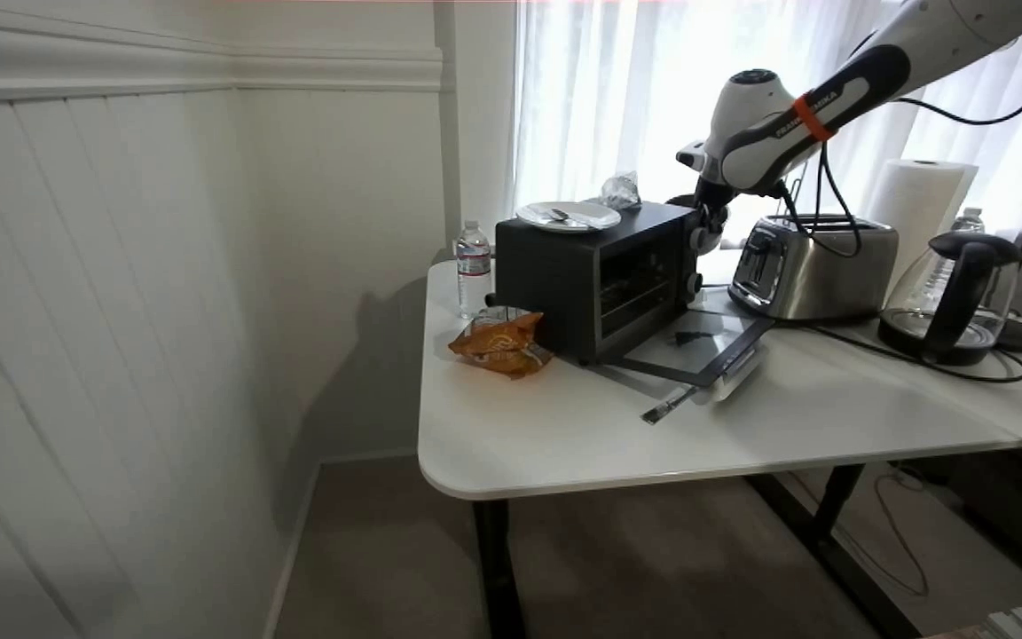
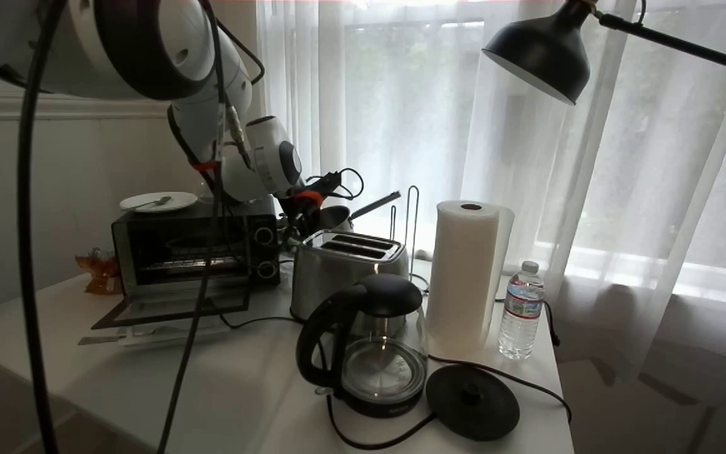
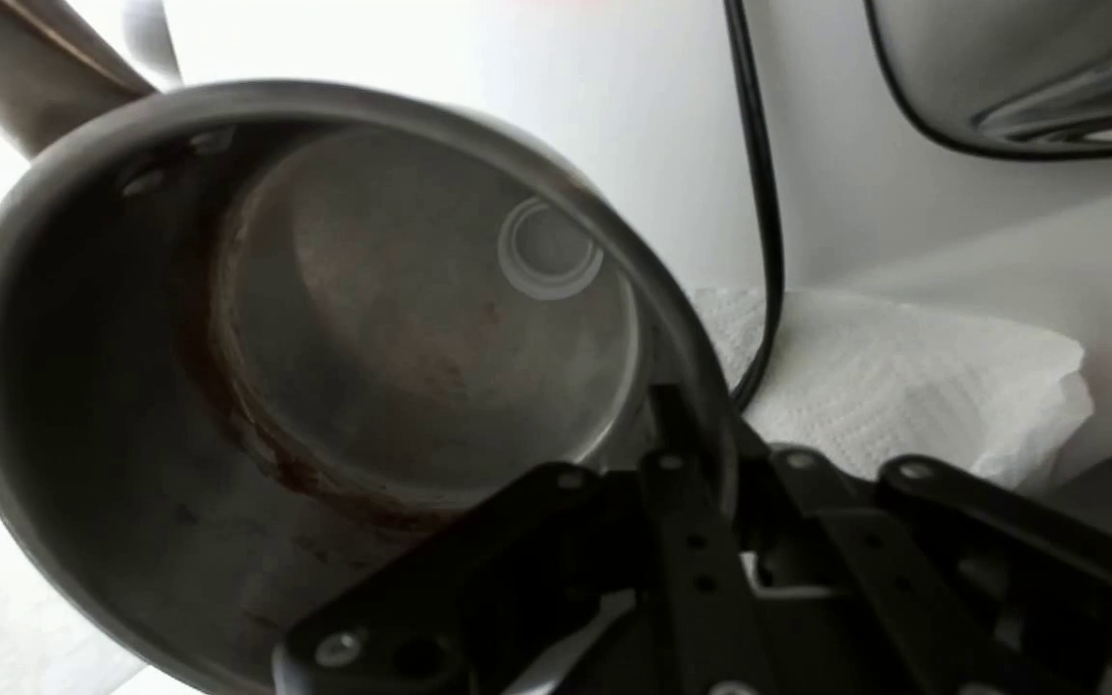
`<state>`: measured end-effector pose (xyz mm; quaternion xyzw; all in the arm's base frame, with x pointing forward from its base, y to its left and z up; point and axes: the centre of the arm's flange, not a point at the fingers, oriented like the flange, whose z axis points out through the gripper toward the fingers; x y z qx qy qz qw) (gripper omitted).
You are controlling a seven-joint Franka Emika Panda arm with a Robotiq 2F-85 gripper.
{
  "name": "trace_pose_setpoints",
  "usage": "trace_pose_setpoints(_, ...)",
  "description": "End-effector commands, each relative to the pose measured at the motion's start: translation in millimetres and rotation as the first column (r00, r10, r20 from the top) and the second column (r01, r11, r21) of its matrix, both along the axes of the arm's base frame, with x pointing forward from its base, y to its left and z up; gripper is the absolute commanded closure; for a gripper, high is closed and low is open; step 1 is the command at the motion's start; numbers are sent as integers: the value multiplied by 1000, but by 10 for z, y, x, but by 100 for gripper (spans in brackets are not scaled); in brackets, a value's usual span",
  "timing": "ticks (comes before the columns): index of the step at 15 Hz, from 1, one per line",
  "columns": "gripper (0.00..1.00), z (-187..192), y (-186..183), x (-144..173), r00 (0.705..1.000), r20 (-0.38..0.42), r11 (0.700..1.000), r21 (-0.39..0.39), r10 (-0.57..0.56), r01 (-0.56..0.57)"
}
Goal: Put the pot behind the toaster
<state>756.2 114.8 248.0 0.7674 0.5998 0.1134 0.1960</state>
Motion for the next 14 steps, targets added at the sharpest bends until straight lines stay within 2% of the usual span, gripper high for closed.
trace_pose_setpoints(1,98,27,52,77,1000,-15,1000,-29,-11,11)
trace_pose_setpoints(8,98,-1,-110,45,999,-42,1000,-13,-25,25)
trace_pose_setpoints(9,98,-146,-87,-24,999,-48,1000,-17,-25,24)
trace_pose_setpoints(10,93,-159,-98,-28,998,-51,1000,-18,-26,25)
trace_pose_setpoints(14,93,-263,-89,-48,998,-66,1000,-19,-25,24)
